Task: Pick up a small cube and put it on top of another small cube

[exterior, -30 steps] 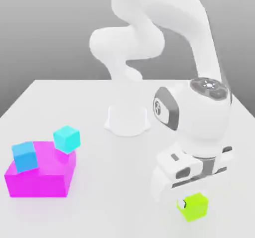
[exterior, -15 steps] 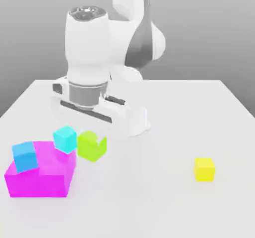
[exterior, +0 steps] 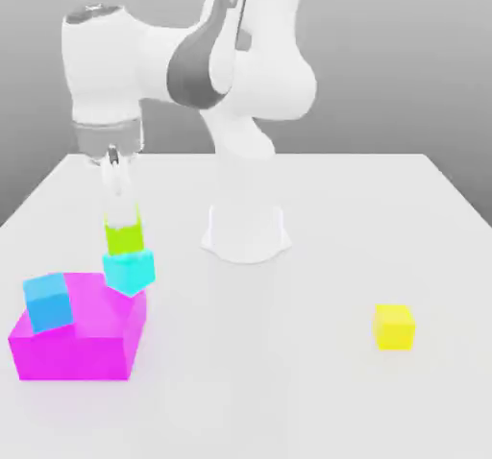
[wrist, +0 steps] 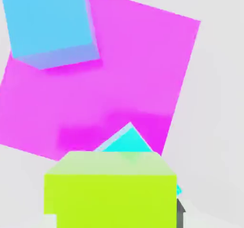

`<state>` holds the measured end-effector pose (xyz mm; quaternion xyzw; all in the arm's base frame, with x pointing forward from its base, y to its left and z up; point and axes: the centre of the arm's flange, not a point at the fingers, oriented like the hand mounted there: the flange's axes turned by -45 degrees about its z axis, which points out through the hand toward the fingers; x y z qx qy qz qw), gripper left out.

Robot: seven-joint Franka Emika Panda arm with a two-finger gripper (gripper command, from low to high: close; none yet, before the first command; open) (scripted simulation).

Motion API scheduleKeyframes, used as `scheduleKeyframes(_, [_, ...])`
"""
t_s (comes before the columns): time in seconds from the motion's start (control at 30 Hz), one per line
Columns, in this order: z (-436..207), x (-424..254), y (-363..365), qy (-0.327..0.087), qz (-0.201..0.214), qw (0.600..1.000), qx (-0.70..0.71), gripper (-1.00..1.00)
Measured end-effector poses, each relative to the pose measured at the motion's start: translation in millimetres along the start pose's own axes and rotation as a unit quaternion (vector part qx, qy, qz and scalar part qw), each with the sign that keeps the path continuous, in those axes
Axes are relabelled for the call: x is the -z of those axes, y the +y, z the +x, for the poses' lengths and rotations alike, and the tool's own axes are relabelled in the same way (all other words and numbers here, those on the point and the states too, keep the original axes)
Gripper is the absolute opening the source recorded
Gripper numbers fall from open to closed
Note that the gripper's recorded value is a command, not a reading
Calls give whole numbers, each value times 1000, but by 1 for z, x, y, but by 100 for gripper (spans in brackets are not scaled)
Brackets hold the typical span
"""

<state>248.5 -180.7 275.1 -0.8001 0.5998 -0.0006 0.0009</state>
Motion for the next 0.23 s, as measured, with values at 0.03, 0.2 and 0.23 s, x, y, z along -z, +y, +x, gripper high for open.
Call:
scheduleKeyframes(0.03, [0,0,0,0,0,1000,0,100])
scheduleKeyframes(0.2, [0,-2,0,0,-1,1000,0,100])
scheduleKeyframes(0.23, [0,4,0,0,-1,1000,0,100])
